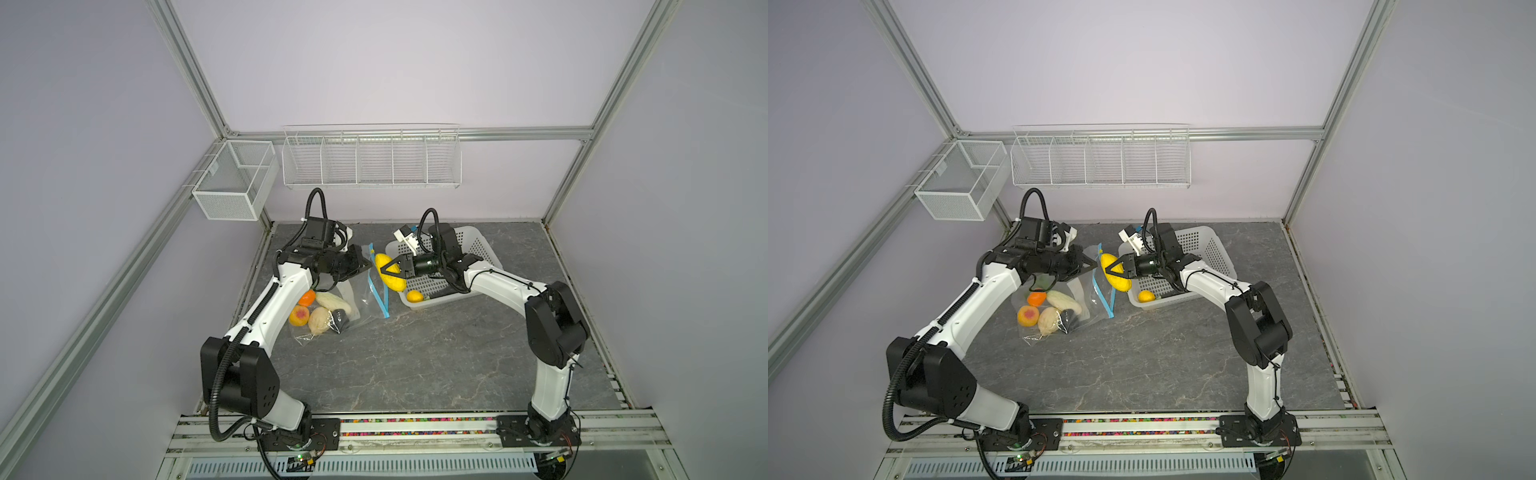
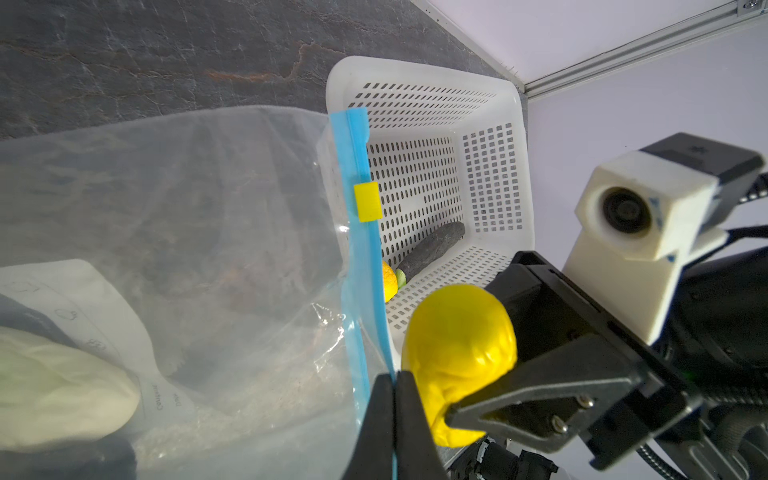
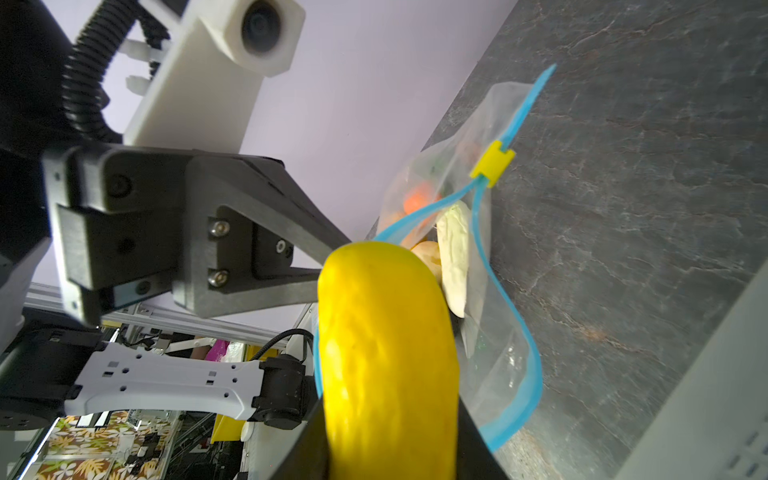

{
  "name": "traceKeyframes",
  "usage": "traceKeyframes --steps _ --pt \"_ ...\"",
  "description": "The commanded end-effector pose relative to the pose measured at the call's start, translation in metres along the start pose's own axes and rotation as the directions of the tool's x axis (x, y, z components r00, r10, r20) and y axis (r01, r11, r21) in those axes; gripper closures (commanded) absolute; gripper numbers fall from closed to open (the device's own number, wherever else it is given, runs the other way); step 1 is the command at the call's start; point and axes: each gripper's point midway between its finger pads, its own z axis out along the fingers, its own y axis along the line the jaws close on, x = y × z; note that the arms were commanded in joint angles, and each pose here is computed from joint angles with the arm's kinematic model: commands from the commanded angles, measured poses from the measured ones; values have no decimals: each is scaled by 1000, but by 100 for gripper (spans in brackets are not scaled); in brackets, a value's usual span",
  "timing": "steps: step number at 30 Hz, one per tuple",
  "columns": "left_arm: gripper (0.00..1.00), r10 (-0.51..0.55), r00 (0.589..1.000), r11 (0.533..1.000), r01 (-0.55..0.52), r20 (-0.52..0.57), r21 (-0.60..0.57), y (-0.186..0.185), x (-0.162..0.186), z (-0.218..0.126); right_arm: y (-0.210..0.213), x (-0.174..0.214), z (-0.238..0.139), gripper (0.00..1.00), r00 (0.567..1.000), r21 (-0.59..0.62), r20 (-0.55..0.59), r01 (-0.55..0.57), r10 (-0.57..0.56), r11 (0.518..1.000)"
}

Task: Place the food in the zip-top bag and seal the zipper
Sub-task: 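Carry the yellow corn into the bag mouth with the right gripper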

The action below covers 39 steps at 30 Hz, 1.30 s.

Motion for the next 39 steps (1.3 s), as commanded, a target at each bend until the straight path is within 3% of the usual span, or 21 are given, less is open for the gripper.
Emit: traceKeyframes --steps 1,13,29,39 --pt "100 25 999 999 -26 43 31 -15 -7 -12 15 2 14 75 999 -58 -40 9 -11 998" --pt "100 34 997 998 -37 63 48 -25 -7 -22 -3 9 28 76 997 -50 -74 -41 38 998" --pt "100 28 997 997 -34 77 76 -34 -6 -26 5 19 9 76 994 28 -101 -34 37 999" --pt "100 25 997 996 -30 68 78 -34 0 -25 2 16 28 76 990 50 -125 -65 71 997"
